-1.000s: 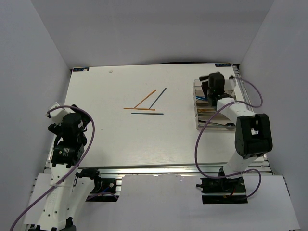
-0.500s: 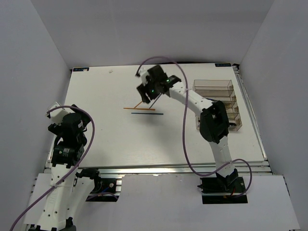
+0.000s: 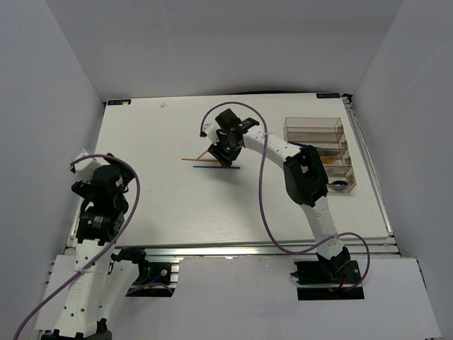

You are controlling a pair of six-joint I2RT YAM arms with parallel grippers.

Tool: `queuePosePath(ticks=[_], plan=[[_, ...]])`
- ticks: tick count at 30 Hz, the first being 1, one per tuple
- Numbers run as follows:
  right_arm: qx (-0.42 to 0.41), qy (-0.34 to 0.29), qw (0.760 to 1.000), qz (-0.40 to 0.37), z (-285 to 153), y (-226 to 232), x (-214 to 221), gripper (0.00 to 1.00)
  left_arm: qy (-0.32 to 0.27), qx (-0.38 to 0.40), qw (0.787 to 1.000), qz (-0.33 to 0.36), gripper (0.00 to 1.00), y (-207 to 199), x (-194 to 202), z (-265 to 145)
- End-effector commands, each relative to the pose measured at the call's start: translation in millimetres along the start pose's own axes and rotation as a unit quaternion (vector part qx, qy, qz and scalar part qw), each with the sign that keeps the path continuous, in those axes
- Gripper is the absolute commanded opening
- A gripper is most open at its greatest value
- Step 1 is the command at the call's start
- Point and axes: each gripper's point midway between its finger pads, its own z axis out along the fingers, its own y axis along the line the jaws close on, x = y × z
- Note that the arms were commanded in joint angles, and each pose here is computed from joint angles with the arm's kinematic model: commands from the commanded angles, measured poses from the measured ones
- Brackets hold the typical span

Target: Sort the eating utensils into containers

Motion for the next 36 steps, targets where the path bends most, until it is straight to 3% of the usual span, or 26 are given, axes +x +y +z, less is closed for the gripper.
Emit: queuePosePath(ticks=[1, 10, 11, 12, 15, 19, 21, 24, 28, 32, 34, 35, 36], plan=[[-0.007, 0.036, 0.999, -0.024, 16, 2, 16, 0.51, 0.001, 0.0, 1.0, 0.004, 0.98, 0, 0, 1], [0.001, 0.058, 0.998, -0.035, 47, 0, 43, 0.45, 0.005, 0.001, 1.0, 0.007, 0.98, -2, 1, 2], [-0.002, 0.061, 0.998, -0.034, 49, 0, 44, 0.4, 0.006, 0.001, 1.0, 0.007, 0.98, -2, 2, 2], [-0.003, 0.064, 0.997, -0.034, 49, 2, 46, 0.27, 0.006, 0.002, 1.0, 0.007, 0.98, -2, 2, 2], [0.004, 0.078, 0.996, -0.046, 52, 9, 52, 0.09, 0.006, 0.002, 1.0, 0.008, 0.98, -2, 2, 2], [0.034, 0.083, 0.992, -0.087, 45, 23, 56, 0.0, 0.007, 0.002, 1.0, 0.009, 0.98, -2, 2, 3], [0.031, 0.07, 0.991, -0.114, 40, 38, 49, 0.0, 0.007, 0.001, 1.0, 0.008, 0.98, -2, 2, 2], [-0.02, -0.004, 0.991, -0.133, 16, 64, 19, 0.0, 0.002, 0.001, 1.0, 0.004, 0.98, -1, 0, 1], [-0.017, -0.119, 0.983, -0.137, -41, 65, -29, 0.0, 0.001, 0.0, 1.0, 0.003, 0.98, -1, -1, 1], [0.006, -0.255, 0.967, -0.022, -101, 8, -62, 0.0, 0.002, -0.002, 1.0, 0.004, 0.98, 0, 0, 1], [0.043, -0.316, 0.941, 0.111, -133, -30, -73, 0.0, 0.003, 0.0, 1.0, 0.005, 0.98, -1, 1, 1], [0.13, -0.323, 0.912, 0.216, -153, -94, -51, 0.0, 0.004, -0.001, 1.0, 0.005, 0.98, -1, 1, 2], [0.154, -0.328, 0.884, 0.297, -166, -120, -34, 0.0, 0.005, -0.001, 1.0, 0.006, 0.98, -1, 2, 2]])
